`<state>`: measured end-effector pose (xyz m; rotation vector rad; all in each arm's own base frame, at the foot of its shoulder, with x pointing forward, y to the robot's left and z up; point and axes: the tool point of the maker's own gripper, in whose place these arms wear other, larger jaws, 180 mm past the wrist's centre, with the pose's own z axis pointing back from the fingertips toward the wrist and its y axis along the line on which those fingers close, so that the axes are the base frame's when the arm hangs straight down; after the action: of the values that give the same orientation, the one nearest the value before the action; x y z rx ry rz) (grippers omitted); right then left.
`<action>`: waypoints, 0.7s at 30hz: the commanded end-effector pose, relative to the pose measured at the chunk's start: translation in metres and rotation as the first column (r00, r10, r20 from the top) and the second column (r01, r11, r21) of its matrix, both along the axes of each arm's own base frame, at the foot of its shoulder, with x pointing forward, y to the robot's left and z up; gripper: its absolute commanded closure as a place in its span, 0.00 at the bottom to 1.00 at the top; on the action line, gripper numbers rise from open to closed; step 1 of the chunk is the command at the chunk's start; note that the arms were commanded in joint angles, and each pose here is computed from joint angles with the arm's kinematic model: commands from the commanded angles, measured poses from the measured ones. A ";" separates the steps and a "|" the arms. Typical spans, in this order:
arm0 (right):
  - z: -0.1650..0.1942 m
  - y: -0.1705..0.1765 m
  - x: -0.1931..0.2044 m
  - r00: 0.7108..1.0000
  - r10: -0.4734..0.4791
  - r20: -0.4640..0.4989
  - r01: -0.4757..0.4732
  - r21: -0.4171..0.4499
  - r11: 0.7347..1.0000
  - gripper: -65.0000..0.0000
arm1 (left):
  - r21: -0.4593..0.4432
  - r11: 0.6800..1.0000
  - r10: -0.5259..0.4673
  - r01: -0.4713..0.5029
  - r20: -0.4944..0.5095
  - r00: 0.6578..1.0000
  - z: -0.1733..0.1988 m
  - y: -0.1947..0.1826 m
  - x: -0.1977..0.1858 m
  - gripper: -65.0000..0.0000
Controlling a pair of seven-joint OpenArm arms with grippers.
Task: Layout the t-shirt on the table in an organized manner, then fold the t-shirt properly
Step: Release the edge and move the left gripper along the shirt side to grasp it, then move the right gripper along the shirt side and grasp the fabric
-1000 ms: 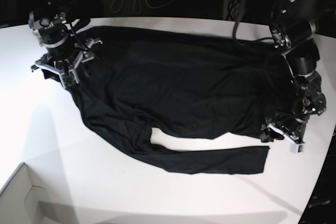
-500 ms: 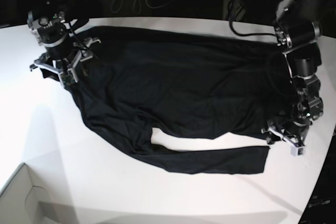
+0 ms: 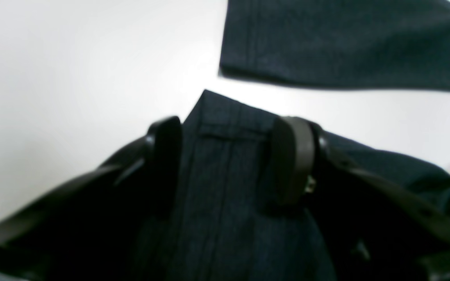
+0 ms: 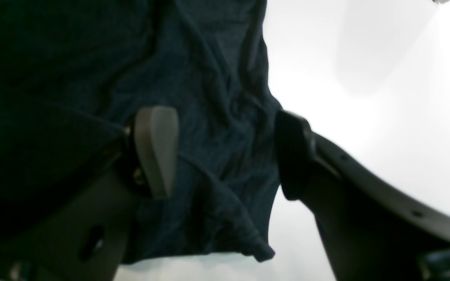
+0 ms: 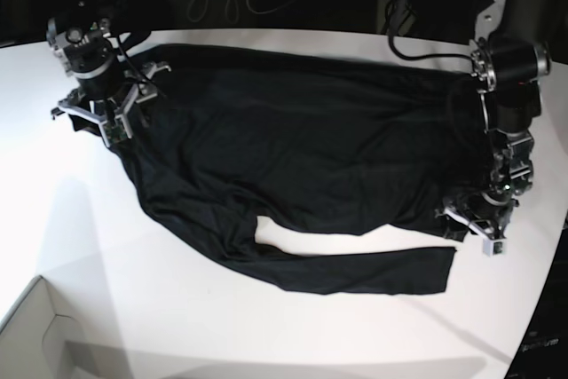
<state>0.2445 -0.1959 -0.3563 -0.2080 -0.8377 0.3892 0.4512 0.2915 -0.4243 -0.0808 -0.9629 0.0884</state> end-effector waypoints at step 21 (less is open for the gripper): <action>0.002 0.019 0.122 0.995 0.005 0.099 -0.021 0.169 0.985 0.39 | 0.014 1.000 0.028 -0.028 0.001 1.000 0.008 0.020 0.001 0.98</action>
<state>0.3587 -0.1742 -0.3693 -0.0516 -0.9118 0.3236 0.4452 0.3062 -0.4263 -0.0619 -0.9576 0.1116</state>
